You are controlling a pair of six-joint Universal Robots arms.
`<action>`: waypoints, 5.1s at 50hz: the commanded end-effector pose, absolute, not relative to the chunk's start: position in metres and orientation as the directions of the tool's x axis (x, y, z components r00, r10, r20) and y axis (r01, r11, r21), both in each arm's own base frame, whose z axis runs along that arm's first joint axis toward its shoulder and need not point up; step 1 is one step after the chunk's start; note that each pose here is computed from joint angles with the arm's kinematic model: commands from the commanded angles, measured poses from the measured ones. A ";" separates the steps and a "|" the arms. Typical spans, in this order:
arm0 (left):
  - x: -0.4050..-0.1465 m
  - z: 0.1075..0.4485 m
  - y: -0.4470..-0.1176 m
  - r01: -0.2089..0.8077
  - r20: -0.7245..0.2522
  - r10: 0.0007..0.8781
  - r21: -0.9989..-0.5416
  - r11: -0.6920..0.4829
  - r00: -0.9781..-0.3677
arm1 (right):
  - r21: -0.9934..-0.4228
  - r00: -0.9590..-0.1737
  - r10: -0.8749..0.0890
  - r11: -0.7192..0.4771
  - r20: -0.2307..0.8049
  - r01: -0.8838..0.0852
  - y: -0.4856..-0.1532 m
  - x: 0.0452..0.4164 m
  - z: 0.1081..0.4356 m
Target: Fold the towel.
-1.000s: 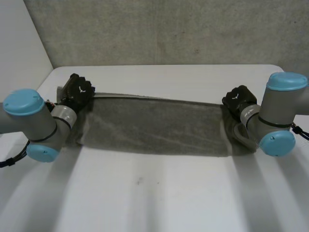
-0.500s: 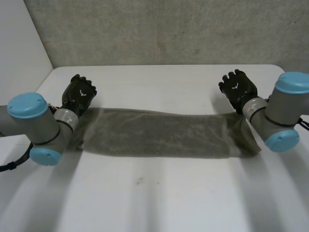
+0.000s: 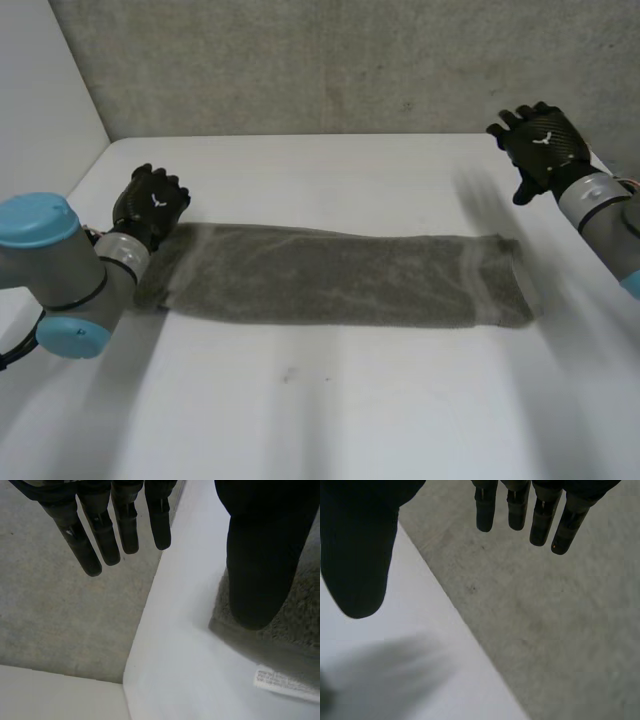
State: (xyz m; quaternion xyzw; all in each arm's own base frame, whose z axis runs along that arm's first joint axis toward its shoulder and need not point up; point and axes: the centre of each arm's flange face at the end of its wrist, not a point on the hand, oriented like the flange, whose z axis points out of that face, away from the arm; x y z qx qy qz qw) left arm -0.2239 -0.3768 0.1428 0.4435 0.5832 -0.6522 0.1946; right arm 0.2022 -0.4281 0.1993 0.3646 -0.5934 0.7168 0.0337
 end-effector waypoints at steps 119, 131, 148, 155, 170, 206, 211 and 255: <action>-0.213 0.221 -0.274 0.279 -0.289 0.379 -0.957 -0.083 -0.879 | -0.742 -0.243 -0.751 -0.445 0.614 -0.501 -0.173 0.397 0.129; -0.254 0.227 -0.270 0.250 -0.290 0.469 -0.957 -0.146 -0.834 | -0.837 -0.532 -0.662 -0.300 0.528 -0.457 -0.217 0.358 0.194; -0.335 0.162 -0.238 0.319 -0.295 0.574 -0.946 -0.062 -0.764 | -0.897 -0.758 -0.594 0.131 0.269 -0.421 -0.256 0.223 0.161; -0.335 0.143 -0.236 0.347 -0.295 0.587 -0.938 -0.025 -0.754 | -0.864 -0.737 -0.603 0.151 0.305 -0.480 -0.259 0.196 0.131; -0.320 0.155 -0.220 0.350 -0.297 0.580 -0.936 -0.020 -0.759 | -0.883 -0.724 -0.562 -0.021 0.399 -0.470 -0.294 0.213 0.151; -0.304 0.219 -0.249 0.206 -0.226 0.410 -0.974 -0.092 -0.884 | -0.926 -0.575 -0.743 -0.163 0.342 -0.341 -0.203 0.335 0.189; -0.337 0.209 -0.247 0.130 -0.146 0.479 -0.989 -0.067 -0.866 | -0.983 -0.716 -0.687 0.011 0.126 -0.184 -0.232 0.304 0.204; -0.318 0.250 -0.230 0.149 -0.165 0.457 -0.986 -0.070 -0.874 | -0.990 -0.788 -0.601 -0.051 0.135 -0.131 -0.277 0.305 0.265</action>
